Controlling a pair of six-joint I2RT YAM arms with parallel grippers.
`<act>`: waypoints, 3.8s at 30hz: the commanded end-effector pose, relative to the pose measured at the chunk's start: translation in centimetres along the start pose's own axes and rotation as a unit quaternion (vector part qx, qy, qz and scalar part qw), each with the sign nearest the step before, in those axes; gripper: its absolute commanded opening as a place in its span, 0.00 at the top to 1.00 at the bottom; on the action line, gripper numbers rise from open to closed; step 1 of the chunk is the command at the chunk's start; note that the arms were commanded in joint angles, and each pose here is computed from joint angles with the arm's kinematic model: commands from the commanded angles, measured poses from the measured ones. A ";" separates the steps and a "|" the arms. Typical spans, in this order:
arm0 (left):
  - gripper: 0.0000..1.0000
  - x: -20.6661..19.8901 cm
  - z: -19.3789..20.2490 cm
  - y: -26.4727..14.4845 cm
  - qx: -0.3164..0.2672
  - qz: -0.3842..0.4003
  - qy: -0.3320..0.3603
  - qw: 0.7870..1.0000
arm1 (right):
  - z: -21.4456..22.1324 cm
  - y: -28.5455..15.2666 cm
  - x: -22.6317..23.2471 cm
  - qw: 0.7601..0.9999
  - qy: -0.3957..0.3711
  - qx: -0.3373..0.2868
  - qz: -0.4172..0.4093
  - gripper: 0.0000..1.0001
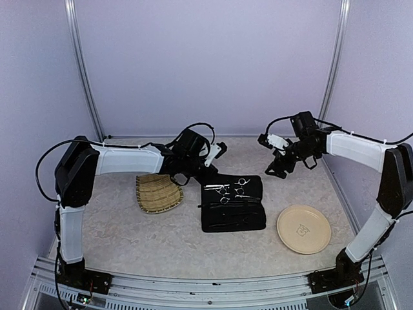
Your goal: Sort the hair-cutting tools
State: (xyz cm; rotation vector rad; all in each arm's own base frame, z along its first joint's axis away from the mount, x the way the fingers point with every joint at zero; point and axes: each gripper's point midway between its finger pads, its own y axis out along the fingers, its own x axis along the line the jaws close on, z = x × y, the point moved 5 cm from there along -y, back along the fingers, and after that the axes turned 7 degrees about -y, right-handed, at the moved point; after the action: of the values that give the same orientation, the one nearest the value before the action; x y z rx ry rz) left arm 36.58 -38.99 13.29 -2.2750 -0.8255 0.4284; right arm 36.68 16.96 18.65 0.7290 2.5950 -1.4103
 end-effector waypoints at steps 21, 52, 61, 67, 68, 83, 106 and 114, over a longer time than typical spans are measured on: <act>1.00 -4.3 -3.7 -4.9 -0.192 -0.012 0.097 0.976 | -1.8 1.7 0.0 0.983 -0.036 -0.103 -0.145 0.26; 1.00 -3.3 -3.0 -2.5 -0.196 -0.037 0.127 0.972 | -3.9 5.9 3.8 0.947 -0.071 -0.088 -0.301 0.47; 0.87 -4.1 -1.9 -3.0 -0.168 -0.043 0.119 0.978 | -4.5 5.3 5.3 0.939 -0.075 -0.091 -0.322 0.53; 0.62 -8.5 -0.8 -7.9 -0.139 -0.031 0.110 0.984 | -3.9 3.4 8.9 0.937 -0.091 -0.080 -0.326 0.53; 0.60 -9.2 -0.6 -8.9 -0.140 -0.024 0.105 0.984 | -3.5 3.3 9.9 0.937 -0.096 -0.075 -0.328 0.53; 0.55 -3.9 6.0 -6.6 -0.024 0.034 -0.053 0.998 | -2.6 4.6 15.6 0.934 -0.137 -0.008 -0.331 0.52; 0.79 -10.7 6.0 0.6 0.020 0.164 -0.049 0.985 | 1.3 1.3 5.0 0.981 0.006 -0.060 -0.183 0.48; 0.84 -10.2 8.8 2.6 0.056 0.159 -0.065 0.984 | 1.2 0.9 5.8 0.982 -0.003 -0.067 -0.179 0.48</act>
State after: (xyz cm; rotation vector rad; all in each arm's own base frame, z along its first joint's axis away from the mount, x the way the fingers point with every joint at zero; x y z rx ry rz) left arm 26.09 -43.68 8.64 -2.3835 -0.4872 0.6942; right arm 31.66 17.85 13.30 0.2224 2.9246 -1.3808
